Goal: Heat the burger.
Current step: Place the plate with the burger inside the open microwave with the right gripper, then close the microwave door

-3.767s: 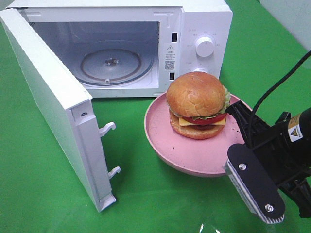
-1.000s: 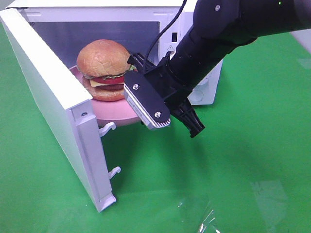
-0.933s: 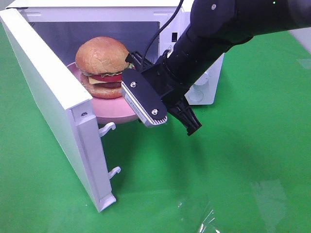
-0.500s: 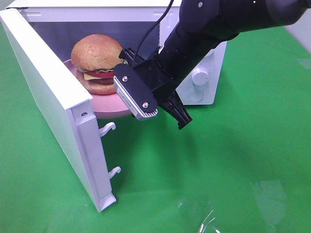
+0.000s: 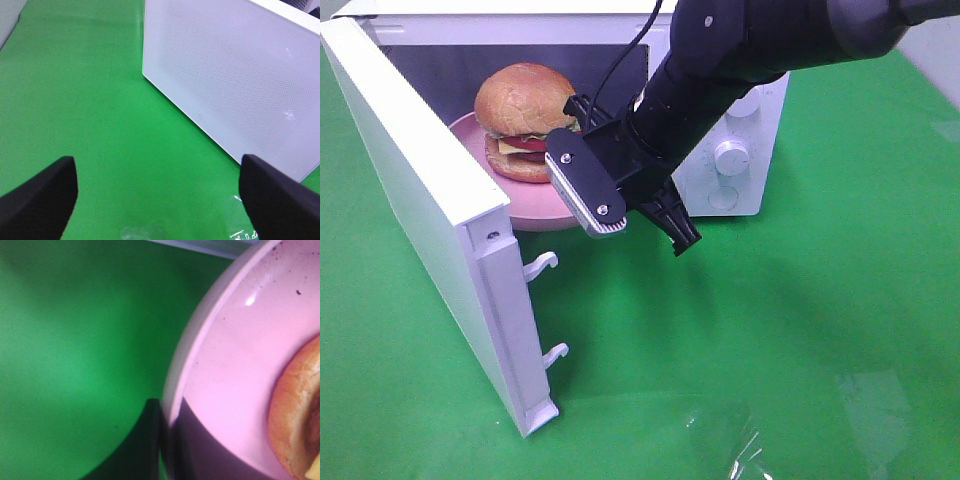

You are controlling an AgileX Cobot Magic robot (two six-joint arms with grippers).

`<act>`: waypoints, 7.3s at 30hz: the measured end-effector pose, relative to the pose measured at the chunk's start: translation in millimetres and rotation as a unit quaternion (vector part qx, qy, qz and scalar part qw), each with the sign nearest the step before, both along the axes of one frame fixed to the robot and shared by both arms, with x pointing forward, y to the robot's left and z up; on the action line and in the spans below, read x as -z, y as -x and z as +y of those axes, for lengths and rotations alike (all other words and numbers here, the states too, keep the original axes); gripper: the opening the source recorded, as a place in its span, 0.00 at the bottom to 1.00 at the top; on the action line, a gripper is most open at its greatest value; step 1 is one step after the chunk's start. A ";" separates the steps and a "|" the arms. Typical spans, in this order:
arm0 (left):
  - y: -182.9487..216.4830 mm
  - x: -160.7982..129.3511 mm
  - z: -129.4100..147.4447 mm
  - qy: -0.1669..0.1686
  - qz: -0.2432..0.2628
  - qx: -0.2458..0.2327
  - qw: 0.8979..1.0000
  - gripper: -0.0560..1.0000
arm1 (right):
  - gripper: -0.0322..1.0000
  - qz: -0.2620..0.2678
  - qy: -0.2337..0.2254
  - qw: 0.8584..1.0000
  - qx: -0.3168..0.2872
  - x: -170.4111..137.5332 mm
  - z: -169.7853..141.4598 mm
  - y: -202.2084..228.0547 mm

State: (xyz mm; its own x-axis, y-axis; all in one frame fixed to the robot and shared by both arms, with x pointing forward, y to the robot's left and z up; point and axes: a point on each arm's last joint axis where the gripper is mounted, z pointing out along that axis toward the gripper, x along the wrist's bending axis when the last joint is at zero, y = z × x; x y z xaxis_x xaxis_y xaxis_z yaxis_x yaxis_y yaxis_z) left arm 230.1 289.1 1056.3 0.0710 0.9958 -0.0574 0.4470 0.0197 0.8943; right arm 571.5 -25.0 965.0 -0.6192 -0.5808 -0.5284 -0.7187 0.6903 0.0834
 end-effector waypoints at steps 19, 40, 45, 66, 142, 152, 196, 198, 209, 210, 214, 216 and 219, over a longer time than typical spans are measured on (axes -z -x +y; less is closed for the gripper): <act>0.0 0.0 0.0 0.000 0.000 0.000 1.000 0.81 | 0.06 -0.007 0.007 0.998 0.055 17.5 13.1 -27.9; 0.0 0.0 0.0 0.000 0.000 0.000 1.000 0.81 | 0.06 -0.017 -0.003 0.993 0.119 27.3 31.4 -61.9; 0.0 0.0 0.0 0.000 0.000 0.000 1.000 0.81 | 0.07 -0.022 -0.001 0.991 0.131 31.2 33.7 -68.0; -0.1 0.3 0.0 0.000 0.000 0.000 1.000 0.81 | 0.11 -0.044 -0.013 0.988 0.147 37.0 46.5 -89.3; -0.1 0.3 0.0 0.000 0.000 0.000 1.000 0.81 | 0.76 -0.035 -0.123 0.959 0.252 -52.1 -50.2 35.8; -0.1 0.3 0.0 0.000 0.000 0.000 1.000 0.81 | 0.76 0.043 -0.201 0.897 0.392 -79.7 -79.5 71.8; -0.1 0.3 0.0 0.000 0.000 0.000 1.000 0.81 | 0.76 0.146 -0.339 0.562 0.740 -132.7 -252.6 252.3; -0.1 0.3 0.0 0.000 0.000 0.000 1.000 0.81 | 0.76 0.135 -0.368 0.535 0.748 -130.5 -260.6 263.1; -0.1 0.3 0.0 0.000 0.000 0.000 1.000 0.81 | 0.76 0.071 -0.481 0.445 0.752 -110.3 -281.2 313.2; -0.1 0.3 0.0 0.000 0.000 0.000 1.000 0.81 | 0.76 0.065 -0.495 0.438 0.747 -106.7 -281.8 319.8; -0.1 0.3 0.0 0.000 0.000 0.000 1.000 0.81 | 0.76 0.059 -0.518 0.430 0.737 -100.2 -280.8 328.2; -0.1 0.3 0.0 0.000 0.000 0.000 1.000 0.81 | 0.76 0.050 -0.534 0.432 0.725 -96.8 -279.7 331.0; -0.1 0.3 0.0 0.000 0.000 0.000 1.000 0.81 | 0.76 0.032 -0.556 0.433 0.709 -91.8 -277.7 334.5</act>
State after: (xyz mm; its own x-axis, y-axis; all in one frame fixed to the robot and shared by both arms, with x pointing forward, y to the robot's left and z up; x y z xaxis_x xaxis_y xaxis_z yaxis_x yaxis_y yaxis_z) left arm 230.3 289.1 1056.0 0.0709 0.9958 -0.0575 0.4479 0.0197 0.8939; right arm 237.1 -302.8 1056.8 0.0288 0.9983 0.0516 0.3899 -0.0587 0.9190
